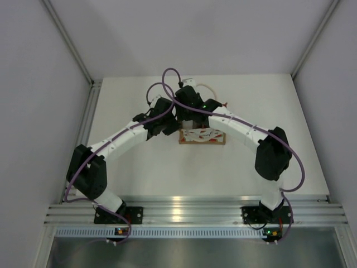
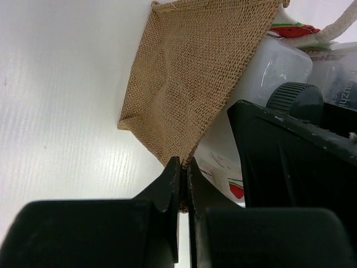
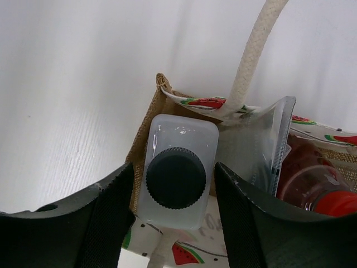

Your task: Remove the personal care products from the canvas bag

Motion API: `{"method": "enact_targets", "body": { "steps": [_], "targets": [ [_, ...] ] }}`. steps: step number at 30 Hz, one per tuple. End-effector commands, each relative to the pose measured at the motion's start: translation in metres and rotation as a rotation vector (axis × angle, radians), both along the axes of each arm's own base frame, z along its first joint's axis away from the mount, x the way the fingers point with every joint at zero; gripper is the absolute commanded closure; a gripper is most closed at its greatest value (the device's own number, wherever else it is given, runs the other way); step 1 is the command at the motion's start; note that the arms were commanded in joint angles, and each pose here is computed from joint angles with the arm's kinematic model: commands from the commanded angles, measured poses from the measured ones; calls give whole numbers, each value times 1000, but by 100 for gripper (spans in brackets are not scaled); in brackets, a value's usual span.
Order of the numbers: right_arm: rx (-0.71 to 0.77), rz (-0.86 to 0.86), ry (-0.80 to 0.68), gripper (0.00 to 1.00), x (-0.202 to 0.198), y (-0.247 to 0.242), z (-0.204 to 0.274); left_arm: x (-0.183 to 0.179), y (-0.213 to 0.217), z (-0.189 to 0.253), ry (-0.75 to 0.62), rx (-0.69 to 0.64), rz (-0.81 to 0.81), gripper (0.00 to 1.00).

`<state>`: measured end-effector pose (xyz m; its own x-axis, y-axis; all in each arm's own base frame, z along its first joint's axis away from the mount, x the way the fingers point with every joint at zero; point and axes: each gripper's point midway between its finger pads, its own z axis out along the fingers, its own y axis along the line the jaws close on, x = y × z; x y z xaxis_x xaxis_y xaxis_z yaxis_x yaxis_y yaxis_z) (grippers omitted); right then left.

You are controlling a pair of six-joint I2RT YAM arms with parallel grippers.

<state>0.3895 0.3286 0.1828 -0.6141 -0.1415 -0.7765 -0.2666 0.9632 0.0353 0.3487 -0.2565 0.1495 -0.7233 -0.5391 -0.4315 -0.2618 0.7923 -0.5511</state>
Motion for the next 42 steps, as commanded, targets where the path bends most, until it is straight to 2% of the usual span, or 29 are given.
{"method": "enact_targets", "body": {
  "steps": [1, 11, 17, 18, 19, 22, 24, 25, 26, 32, 42],
  "targets": [
    [27, -30, -43, 44, 11, 4, 16, -4, 13, 1, -2, 15, 29, 100],
    [-18, -52, 11, 45, 20, 5, -24, -3, 10, 5, -8, 3, 29, 100],
    [-31, -72, 10, 47, 30, 4, -31, -3, 11, 5, -7, 0, 29, 100],
    [-30, -73, 9, 53, 31, 4, -30, -4, 11, 4, -6, -2, 27, 100],
    [-29, -77, 9, 68, 32, 3, -30, -4, 10, 4, -6, -5, 27, 100],
    [-16, -80, -2, 88, 32, 3, -23, -5, 10, 3, -4, -5, 26, 100],
    [6, -72, -17, 90, 31, 5, -10, -4, 10, 3, -4, -7, 28, 100],
    [10, -71, -25, 98, 31, 4, -4, -5, 10, 2, -1, -6, 28, 100],
    [28, -69, -45, 100, 31, 4, 9, -4, 10, 3, -3, -9, 30, 100],
    [67, -63, -111, 100, 27, -2, 56, -4, 12, 2, -3, -9, 48, 100],
    [102, -44, -181, 100, 17, -15, 105, -5, 14, -1, 3, -6, 66, 100]
  ]
}}
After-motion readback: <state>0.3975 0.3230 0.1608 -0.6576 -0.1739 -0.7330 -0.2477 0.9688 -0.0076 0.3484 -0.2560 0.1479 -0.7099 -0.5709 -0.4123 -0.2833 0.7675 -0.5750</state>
